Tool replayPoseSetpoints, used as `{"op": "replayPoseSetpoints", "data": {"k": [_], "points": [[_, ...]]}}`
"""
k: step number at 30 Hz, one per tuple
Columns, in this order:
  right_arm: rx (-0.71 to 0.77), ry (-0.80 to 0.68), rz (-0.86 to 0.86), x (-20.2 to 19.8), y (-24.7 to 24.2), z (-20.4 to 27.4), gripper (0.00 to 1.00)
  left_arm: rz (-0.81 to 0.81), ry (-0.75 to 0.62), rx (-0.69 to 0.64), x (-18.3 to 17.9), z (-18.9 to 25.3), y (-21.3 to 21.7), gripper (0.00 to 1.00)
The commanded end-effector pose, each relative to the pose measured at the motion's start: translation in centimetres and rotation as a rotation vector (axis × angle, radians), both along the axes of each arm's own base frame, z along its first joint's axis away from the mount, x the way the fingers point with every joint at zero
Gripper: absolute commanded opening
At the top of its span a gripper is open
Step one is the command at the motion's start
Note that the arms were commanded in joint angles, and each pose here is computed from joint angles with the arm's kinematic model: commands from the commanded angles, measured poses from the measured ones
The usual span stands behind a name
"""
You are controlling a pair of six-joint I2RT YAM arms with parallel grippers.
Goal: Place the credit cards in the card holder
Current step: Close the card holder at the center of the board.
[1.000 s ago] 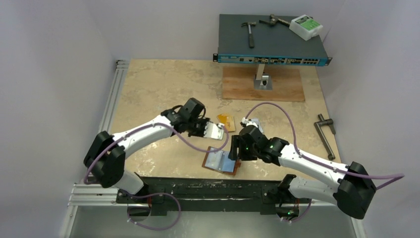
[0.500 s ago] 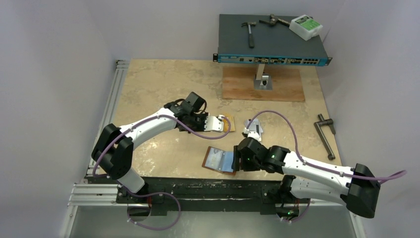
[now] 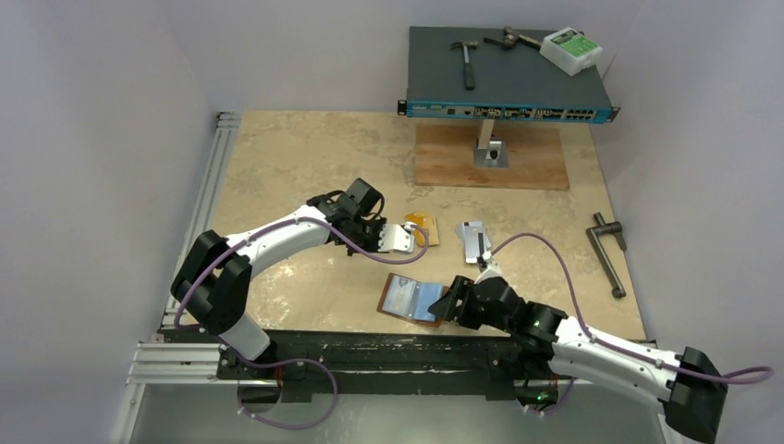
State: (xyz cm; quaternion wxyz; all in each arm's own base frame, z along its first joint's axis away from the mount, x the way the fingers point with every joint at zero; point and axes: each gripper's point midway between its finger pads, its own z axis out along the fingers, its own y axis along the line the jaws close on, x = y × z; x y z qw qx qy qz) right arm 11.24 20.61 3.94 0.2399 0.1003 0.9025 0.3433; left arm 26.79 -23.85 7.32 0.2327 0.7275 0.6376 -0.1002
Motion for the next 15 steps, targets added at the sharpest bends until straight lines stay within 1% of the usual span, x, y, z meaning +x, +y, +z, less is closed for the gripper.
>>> {"op": "replayPoseSetpoints", "data": {"k": [1,5,7,8,10,13,15], "points": [[0.175,-0.043,-0.019,1.7,2.1,2.1,0.6,0.003,0.01,-0.028,-0.4,0.5,-0.3,0.17],[0.178,-0.037,0.014,2.4,2.9,1.5,0.58,0.021,0.008,-0.03,0.1,0.5,0.1,0.17],[0.164,-0.035,0.042,2.6,3.6,1.4,0.54,0.036,-0.004,-0.039,0.8,1.1,0.3,0.17],[0.144,-0.027,0.055,2.7,3.8,1.0,0.49,0.046,-0.013,-0.046,1.2,1.5,0.5,0.17],[0.104,-0.052,0.089,3.3,4.4,1.6,0.33,0.069,-0.036,-0.063,2.1,2.4,0.9,0.17],[0.012,-0.144,0.13,5.1,4.9,3.8,0.08,0.118,-0.076,-0.09,3.7,4.1,2.0,0.17],[-0.031,-0.212,0.192,5.8,5.3,6.1,0.01,0.158,-0.102,-0.106,4.9,5.1,3.1,0.17]]}}
